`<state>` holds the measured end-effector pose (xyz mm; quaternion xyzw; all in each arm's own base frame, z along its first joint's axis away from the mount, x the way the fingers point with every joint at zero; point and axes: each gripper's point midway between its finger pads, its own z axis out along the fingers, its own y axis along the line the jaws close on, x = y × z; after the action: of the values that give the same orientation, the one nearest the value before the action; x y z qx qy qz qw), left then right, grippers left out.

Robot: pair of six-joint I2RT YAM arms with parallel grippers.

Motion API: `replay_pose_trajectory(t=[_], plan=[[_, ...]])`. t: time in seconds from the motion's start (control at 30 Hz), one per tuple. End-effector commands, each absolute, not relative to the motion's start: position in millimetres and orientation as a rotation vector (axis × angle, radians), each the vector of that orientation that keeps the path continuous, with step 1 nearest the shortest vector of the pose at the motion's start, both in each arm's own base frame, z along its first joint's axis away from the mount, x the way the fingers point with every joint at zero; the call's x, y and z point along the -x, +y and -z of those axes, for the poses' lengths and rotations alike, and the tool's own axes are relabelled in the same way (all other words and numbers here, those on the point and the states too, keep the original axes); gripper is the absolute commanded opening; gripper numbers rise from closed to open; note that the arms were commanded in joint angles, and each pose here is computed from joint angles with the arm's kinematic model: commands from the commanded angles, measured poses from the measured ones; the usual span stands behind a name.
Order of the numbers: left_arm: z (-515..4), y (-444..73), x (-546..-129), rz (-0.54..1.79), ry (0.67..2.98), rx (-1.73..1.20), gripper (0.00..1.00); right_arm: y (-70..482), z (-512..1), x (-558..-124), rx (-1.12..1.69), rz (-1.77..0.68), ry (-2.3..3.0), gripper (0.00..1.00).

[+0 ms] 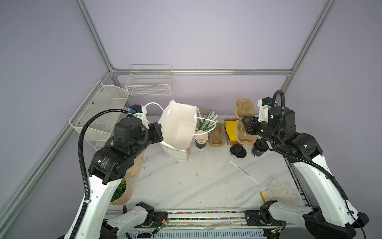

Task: Pack the takeout coffee
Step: 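Pull the bag toward table center with left while right carries carrier over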

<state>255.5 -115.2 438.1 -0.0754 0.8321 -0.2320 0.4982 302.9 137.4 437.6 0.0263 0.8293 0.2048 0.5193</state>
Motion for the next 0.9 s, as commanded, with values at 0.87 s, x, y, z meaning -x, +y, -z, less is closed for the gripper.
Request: replay_pose_trajectory(t=[0.87], plan=[[-329,-267,-246,0.596,2.253,0.106,0.00,126,-500,-248,-0.137,-0.677,1.974,0.26]])
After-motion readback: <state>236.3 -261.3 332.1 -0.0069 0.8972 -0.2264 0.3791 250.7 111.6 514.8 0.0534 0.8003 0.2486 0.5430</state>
